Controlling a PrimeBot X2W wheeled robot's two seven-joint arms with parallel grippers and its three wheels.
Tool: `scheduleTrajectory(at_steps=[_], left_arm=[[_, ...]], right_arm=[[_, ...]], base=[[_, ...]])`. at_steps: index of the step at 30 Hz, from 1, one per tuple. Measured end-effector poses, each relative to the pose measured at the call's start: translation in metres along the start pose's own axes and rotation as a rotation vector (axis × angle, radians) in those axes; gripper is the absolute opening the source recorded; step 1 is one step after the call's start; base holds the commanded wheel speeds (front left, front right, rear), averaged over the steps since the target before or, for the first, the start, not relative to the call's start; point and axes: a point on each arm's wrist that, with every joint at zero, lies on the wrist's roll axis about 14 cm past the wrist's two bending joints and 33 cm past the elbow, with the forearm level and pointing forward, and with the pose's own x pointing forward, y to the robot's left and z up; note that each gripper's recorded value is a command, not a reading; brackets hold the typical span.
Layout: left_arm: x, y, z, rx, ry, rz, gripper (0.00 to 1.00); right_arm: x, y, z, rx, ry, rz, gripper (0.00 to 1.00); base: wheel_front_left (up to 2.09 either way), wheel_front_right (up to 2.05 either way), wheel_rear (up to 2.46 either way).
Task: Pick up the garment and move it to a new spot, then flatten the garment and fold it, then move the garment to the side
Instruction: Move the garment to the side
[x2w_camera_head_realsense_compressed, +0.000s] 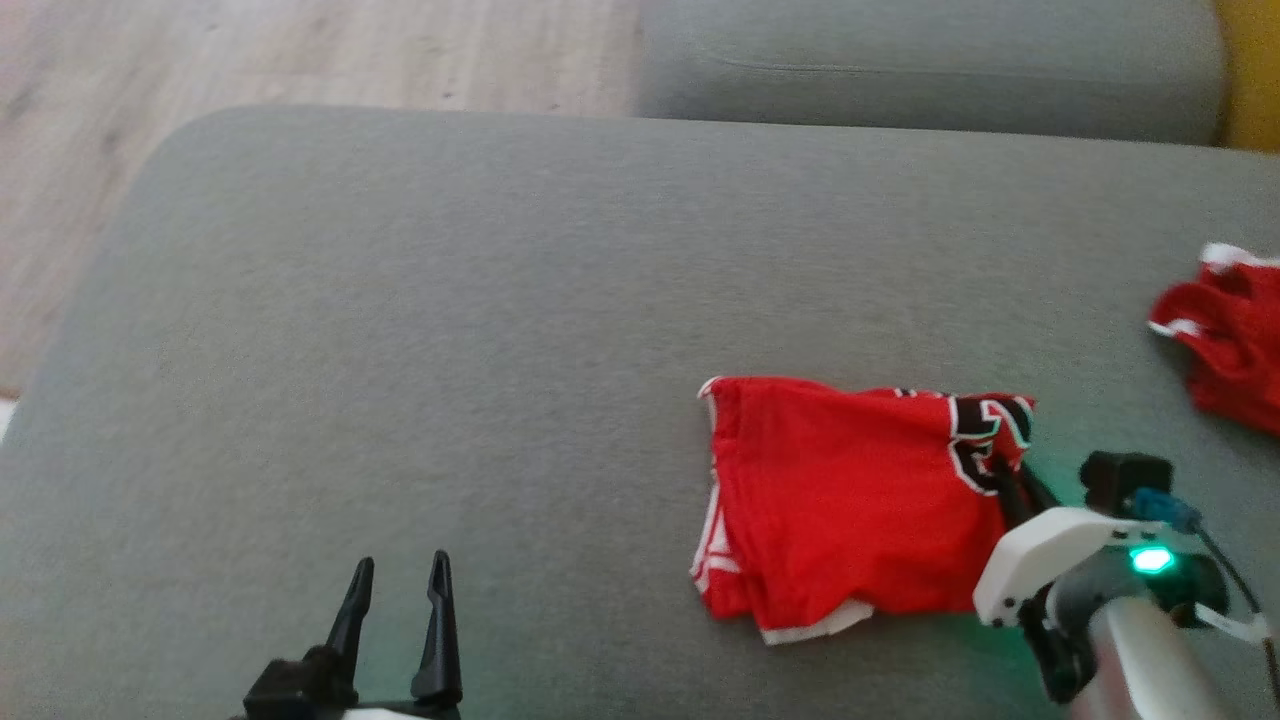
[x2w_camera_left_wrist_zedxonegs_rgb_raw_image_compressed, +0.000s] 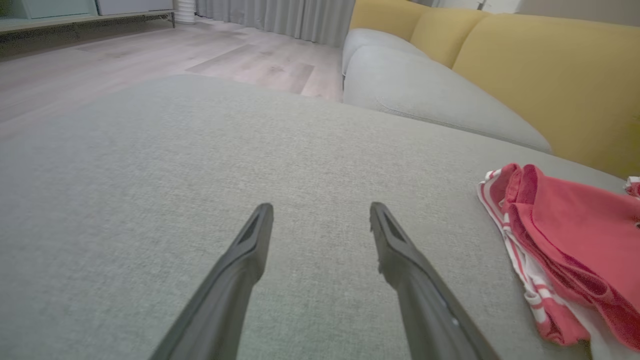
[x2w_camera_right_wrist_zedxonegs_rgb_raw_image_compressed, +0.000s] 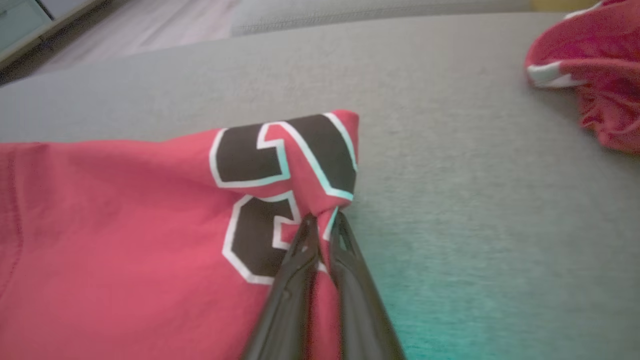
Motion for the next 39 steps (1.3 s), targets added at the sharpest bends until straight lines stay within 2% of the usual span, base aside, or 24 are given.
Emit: scheduleTrajectory(at_steps=[6,13,17,22,29,33,37,39], left_arm=[[0.016,-0.033,-0.004,0.027,0.024,-0.118,1.0],[0.039,-0.087,-0.011,0.065,0.058,-0.303,1.0],[0.054,-0.12,-0.012,0.081,0.068,-0.407,1.0],[0.06,-0.14,-0.022,0.082,0.099,-0.469,1.0],[0.062,-0.137,-0.024,0.091,0.109,-0.463,1.0],[0.059,-0.126,-0.02,0.093,0.096,-0.427,1.0],[0.056,-0.111,-0.015,0.089,0.079,-0.38,1.0],[0.054,-0.103,-0.013,0.086,0.073,-0.355,1.0]], right_arm=[[-0.028,-0.055,0.021,0.01,-0.097,-0.155,0.0],[-0.072,-0.112,0.035,0.037,-0.167,-0.33,0.0],[-0.091,-0.133,0.029,0.058,-0.168,-0.401,0.0],[-0.102,-0.144,0.021,0.075,-0.156,-0.439,0.0],[-0.091,-0.133,0.032,0.043,-0.164,-0.4,0.0],[-0.074,-0.123,0.075,-0.012,-0.228,-0.353,0.0],[-0.062,-0.129,0.12,-0.085,-0.28,-0.336,0.0],[-0.054,-0.13,0.131,-0.1,-0.274,-0.328,0.0]], base=[[0.0,0.0,0.0],[0.0,0.0,0.0],[0.0,0.0,0.0],[0.0,0.0,0.0],[0.0,0.0,0.0],[0.0,0.0,0.0],[0.0,0.0,0.0],[0.0,0.0,0.0]])
